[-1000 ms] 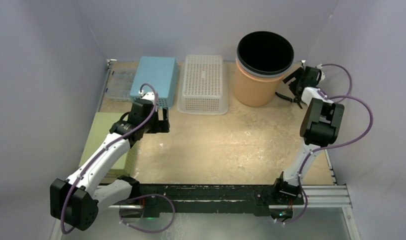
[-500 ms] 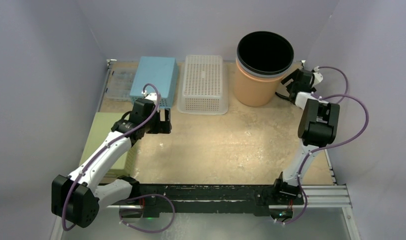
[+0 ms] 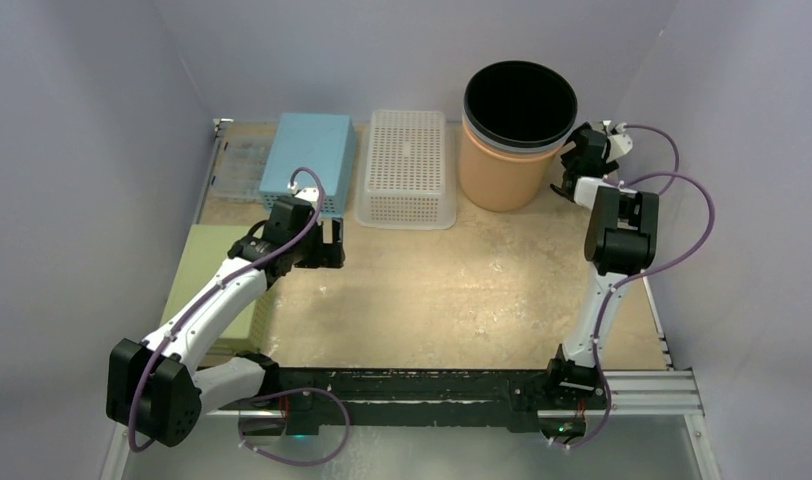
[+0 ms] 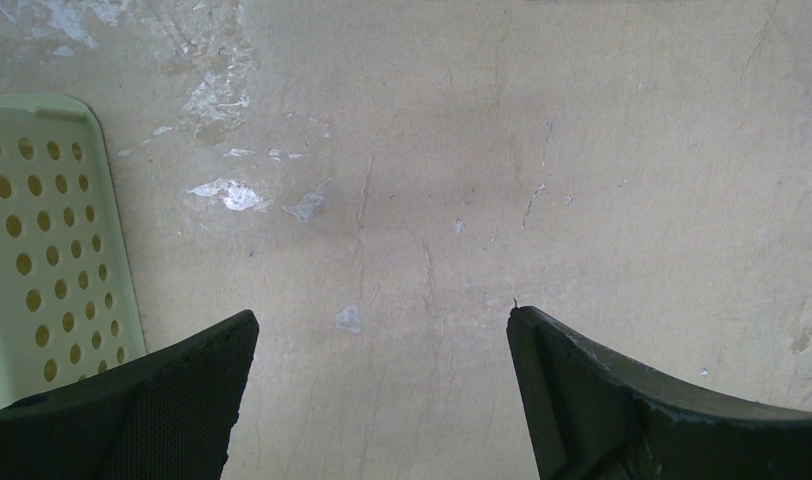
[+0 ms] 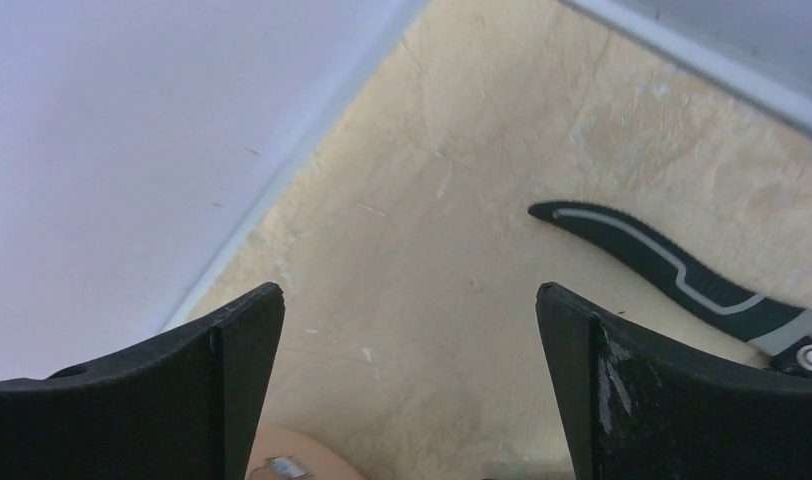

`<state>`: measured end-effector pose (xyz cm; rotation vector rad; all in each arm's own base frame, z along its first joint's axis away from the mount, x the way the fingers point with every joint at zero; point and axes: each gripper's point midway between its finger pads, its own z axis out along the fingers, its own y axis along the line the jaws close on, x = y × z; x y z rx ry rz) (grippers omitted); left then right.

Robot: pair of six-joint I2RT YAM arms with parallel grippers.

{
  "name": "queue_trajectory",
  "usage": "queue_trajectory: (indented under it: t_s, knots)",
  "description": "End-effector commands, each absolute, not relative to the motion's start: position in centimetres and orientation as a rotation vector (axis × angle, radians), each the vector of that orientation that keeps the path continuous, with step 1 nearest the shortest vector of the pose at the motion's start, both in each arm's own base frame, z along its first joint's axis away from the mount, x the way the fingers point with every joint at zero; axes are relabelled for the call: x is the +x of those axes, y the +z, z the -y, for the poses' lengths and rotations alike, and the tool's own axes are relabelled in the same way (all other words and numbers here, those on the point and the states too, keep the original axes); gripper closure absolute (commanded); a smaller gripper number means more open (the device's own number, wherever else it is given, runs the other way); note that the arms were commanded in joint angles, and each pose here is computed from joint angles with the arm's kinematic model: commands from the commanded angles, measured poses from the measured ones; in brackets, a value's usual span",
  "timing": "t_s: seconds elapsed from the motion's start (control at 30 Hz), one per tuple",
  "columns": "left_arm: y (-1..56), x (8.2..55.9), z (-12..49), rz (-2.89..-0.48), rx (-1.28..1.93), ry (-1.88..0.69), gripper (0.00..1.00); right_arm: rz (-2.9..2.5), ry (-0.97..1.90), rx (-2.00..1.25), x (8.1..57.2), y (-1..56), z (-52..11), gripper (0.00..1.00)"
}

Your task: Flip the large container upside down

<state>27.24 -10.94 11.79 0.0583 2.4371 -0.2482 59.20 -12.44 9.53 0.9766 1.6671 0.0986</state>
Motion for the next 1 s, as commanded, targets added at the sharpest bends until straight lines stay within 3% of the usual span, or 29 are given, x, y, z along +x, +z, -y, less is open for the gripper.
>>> queue_trajectory:
  t_s: [0.0, 0.23, 0.43, 0.9, 0.97]
  knots:
    - [12.1, 27.8, 11.2, -2.409, 0.079, -0.262, 0.06, -1.762, 0.138, 1.080, 59.1, 5.6, 11.8, 0.01]
    - [12.1, 27.8, 11.4, -2.412, 0.089, -0.277, 0.06, -1.863, -0.019, 1.349, 53.7, 2.5, 13.5, 0.01]
    - [12.3, 27.8, 11.6, -2.403, 0.100, -0.294, 0.06, -1.902, -0.161, 1.618, 45.1, -0.7, 15.4, 0.01]
    - [13.1, 27.4, 12.6, -2.377, 0.135, -0.371, 0.06, -1.885, -0.266, 1.768, 26.9, 0.5, 12.5, 0.02]
    - [13.3, 27.4, 12.7, -2.370, 0.140, -0.378, 0.06, -1.824, -0.254, 1.709, 26.4, 2.4, 12.9, 0.02]
